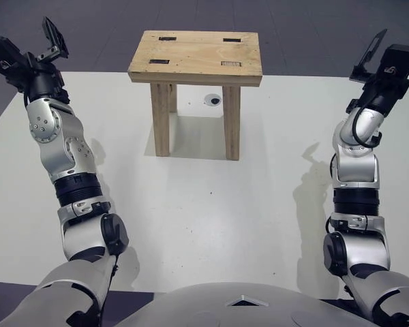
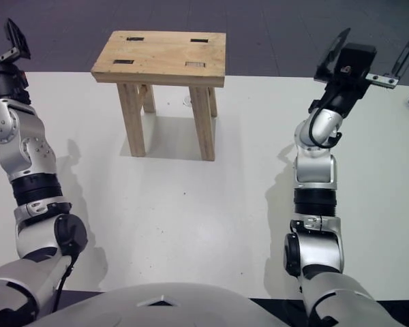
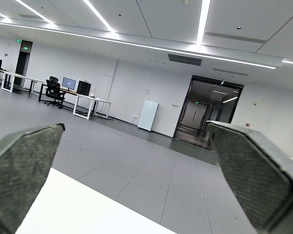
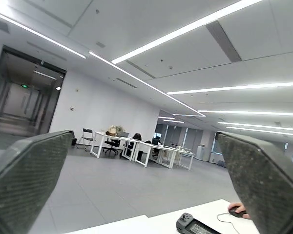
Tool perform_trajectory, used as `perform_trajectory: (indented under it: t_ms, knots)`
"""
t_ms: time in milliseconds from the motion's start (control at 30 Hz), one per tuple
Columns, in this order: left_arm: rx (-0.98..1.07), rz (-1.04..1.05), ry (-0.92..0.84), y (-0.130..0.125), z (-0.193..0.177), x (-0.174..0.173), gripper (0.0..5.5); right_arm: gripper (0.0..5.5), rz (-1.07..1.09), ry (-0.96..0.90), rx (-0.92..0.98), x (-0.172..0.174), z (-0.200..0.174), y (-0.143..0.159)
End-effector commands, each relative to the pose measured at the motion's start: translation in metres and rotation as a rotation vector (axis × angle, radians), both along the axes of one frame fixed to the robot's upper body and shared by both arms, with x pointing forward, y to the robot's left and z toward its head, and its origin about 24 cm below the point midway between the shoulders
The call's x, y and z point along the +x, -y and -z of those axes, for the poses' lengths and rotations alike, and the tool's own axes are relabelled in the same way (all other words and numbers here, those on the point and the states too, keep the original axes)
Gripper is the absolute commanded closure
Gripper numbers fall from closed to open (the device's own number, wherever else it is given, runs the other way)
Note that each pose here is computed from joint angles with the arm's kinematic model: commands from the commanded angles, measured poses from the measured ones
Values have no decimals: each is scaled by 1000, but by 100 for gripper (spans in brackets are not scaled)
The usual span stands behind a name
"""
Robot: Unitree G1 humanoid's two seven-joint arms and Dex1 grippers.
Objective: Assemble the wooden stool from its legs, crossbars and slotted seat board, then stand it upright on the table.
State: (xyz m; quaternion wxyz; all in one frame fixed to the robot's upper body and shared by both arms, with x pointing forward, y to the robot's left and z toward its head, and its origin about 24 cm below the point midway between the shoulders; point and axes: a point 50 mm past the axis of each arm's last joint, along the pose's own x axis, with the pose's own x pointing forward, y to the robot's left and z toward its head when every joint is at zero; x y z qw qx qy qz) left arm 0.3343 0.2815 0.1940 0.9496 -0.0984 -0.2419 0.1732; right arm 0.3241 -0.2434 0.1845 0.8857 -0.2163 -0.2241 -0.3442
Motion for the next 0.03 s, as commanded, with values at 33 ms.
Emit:
perform_trajectory:
  t_ms: [33]
  knots:
    - [31, 11, -3, 1, -3, 3, 13, 10, 66, -15, -33, 4, -3, -1]
